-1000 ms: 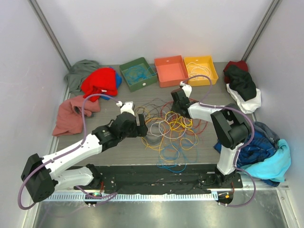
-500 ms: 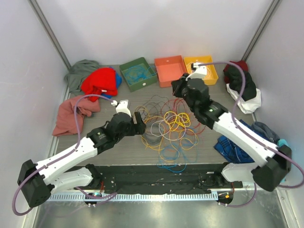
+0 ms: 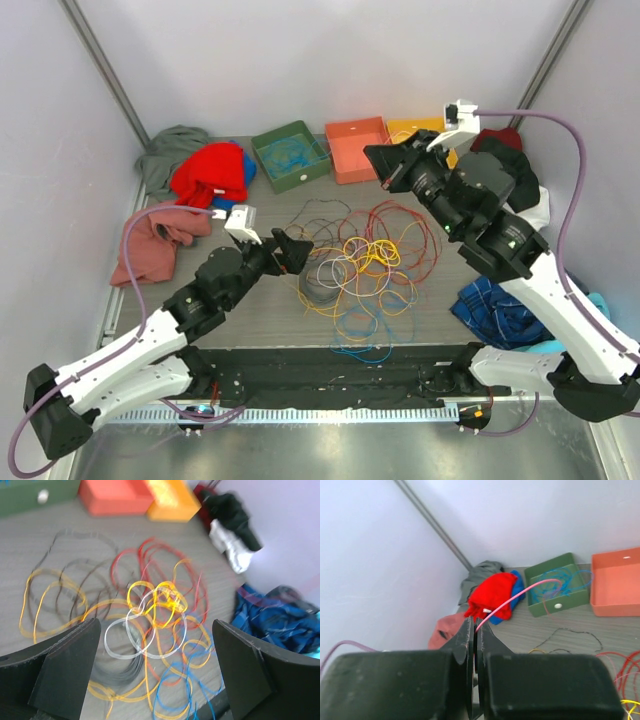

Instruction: Untangle the cables

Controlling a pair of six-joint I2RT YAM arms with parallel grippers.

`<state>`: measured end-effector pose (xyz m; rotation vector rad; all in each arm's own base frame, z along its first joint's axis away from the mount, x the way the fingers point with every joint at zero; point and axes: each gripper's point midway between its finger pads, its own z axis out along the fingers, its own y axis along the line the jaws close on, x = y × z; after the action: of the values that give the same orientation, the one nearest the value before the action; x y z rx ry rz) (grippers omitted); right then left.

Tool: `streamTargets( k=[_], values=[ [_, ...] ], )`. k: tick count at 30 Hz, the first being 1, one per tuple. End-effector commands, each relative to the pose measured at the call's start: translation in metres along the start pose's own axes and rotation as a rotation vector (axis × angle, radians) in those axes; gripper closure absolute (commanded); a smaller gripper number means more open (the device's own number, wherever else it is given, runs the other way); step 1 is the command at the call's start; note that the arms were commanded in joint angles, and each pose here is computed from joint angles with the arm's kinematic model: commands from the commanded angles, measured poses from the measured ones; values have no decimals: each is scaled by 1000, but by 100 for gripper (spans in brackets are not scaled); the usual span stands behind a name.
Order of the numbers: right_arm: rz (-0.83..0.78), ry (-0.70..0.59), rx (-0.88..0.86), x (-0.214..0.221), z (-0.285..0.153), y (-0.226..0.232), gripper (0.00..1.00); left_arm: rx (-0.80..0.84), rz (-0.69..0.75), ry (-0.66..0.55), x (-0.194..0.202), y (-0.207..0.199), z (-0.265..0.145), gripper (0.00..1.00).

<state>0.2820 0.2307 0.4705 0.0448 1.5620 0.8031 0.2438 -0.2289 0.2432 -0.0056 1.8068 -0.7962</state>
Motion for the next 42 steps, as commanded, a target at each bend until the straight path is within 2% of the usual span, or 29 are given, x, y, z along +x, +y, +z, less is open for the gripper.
streamTargets(
  k=[1, 4, 7, 12, 19, 31, 42],
  values=[
    [44, -4, -148, -34, -18, 42, 99, 139, 20, -226, -52, -30, -3, 0],
    [44, -9, -166, -47, -25, 49, 99, 156, 24, -224, -59, -39, 0, 0],
    [58, -6, -153, -44, -29, 44, 99, 267, 14, -247, -63, -58, -6, 0],
    [73, 38, -126, -22, -29, 33, 99, 470, 1, -365, -84, -90, -30, 0],
    [105, 98, -118, 2, -29, 27, 99, 665, 95, -380, -88, -129, -38, 0],
    [145, 147, -171, 14, -34, 36, 99, 638, 135, -344, -65, -132, 17, 0],
    [155, 173, -167, 26, -38, 30, 99, 740, 143, -340, -68, -154, 19, 1]
  ],
)
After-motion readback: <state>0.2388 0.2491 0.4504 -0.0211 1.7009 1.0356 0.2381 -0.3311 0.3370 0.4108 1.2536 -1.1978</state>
